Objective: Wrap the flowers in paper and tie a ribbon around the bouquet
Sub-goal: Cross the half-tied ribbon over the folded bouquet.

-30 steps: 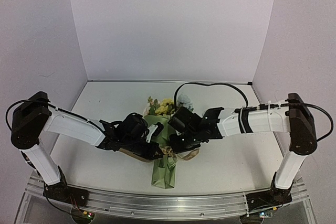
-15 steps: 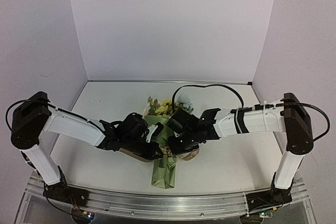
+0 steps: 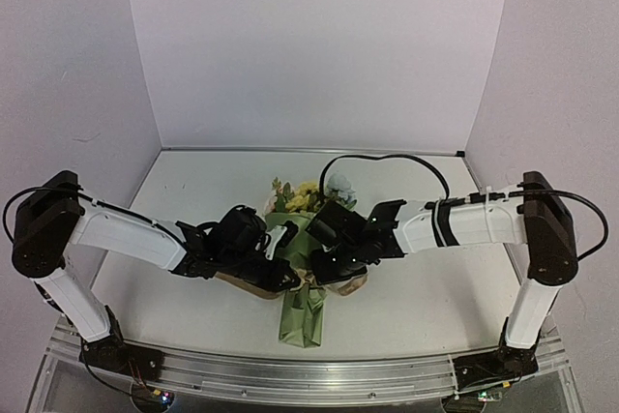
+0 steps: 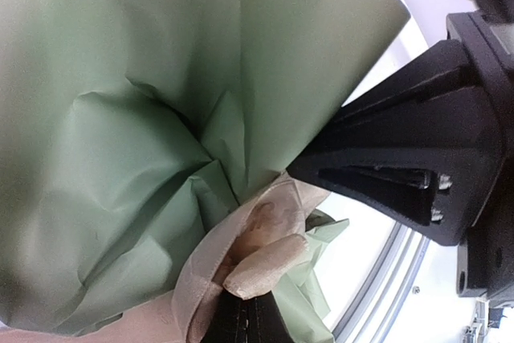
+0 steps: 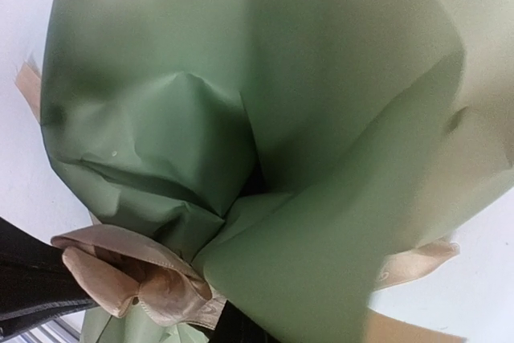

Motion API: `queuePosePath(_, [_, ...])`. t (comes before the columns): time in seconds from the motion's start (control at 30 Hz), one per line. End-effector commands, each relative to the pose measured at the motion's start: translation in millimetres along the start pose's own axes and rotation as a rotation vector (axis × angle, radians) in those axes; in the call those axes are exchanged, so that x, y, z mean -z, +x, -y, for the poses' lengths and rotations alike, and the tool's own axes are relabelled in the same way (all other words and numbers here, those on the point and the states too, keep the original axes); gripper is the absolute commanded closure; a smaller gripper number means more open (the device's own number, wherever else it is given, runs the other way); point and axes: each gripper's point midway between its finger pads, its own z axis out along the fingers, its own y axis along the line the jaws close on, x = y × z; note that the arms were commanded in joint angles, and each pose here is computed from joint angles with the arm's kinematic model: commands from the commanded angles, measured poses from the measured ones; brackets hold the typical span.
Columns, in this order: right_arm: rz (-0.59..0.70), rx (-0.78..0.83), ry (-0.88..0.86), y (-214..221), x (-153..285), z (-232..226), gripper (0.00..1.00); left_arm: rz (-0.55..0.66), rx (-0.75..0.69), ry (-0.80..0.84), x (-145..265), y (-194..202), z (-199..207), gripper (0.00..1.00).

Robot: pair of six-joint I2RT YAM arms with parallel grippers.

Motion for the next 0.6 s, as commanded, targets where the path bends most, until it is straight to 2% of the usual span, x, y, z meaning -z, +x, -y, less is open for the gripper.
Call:
queuePosePath(0.0, [0.101, -0.035, -0.018, -22, 27, -3, 1.0, 0.07, -0.025, 0.078, 12, -19, 22, 1.0])
queuePosePath(0.2, [0.097, -0.037, -0.044, -19, 26, -9, 0.99, 0.089, -0.037, 0.113, 16, -22, 29, 1.0])
queuePosePath(0.47, [0.052, -0.012, -0.045, -7, 13, -10, 0.81, 0.098, -0.015, 0.06, 18, -20, 18, 1.0])
queuePosePath(0.57, [0.054, 0.009, -0.052, -11, 12, -15, 0.78, 0.102, -0.012, 0.057, 18, -20, 17, 1.0])
